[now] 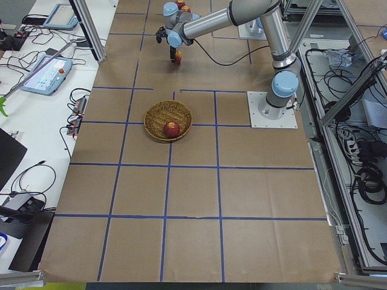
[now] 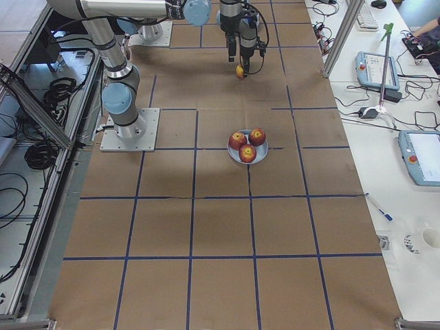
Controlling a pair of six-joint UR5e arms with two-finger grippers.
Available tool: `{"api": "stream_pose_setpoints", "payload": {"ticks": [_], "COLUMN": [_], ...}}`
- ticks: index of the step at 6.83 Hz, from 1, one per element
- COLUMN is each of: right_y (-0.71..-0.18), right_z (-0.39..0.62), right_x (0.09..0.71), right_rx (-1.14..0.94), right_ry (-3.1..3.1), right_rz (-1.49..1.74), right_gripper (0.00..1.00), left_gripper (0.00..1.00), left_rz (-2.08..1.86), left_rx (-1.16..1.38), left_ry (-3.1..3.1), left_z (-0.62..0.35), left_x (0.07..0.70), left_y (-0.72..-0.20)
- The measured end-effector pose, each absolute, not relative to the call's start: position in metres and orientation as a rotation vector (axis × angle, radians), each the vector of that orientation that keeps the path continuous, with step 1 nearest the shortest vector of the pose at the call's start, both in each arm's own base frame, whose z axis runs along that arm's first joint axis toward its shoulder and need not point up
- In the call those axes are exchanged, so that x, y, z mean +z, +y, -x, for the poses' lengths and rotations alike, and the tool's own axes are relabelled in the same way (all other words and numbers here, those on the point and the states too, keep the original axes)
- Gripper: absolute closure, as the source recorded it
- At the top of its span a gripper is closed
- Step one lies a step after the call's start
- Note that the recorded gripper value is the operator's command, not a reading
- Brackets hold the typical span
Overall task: Transfer apple from basket to plate
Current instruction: 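Set the apple down mid-table and raise the left gripper back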
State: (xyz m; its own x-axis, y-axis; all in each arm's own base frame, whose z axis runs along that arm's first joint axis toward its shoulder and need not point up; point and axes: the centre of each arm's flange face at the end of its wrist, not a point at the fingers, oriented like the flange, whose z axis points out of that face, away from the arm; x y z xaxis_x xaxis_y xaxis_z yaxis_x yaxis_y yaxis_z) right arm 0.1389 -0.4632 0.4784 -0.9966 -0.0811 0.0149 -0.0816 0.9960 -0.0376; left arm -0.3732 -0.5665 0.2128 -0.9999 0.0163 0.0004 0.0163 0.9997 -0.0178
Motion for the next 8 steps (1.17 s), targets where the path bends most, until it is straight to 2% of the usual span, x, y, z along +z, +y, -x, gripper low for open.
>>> {"api": "stream_pose_setpoints", "payload": {"ticks": [4,7,8], "right_y": [-0.464,-0.466,-0.467], "right_z": [-0.139,-0.136,-0.134], "right_x": [0.478,0.482,0.486], "right_rx": [0.061,0.077,0.091], "right_ry": [-3.126,-3.118,-3.12], "right_rz": [-0.127,-0.122,-0.112], "right_gripper": [0.0,0.0,0.0], "left_gripper": [0.0,0.0,0.0], "left_rz": [-0.032,0.086,0.13], "left_rx": [0.087,0.137,0.129], "left_ry": [-3.132,-3.139,-3.143], "left_z": [0.289,0.198,0.164], "left_x": [0.39,0.506,0.52], "left_y": [-0.546,-0.481,-0.465]}}
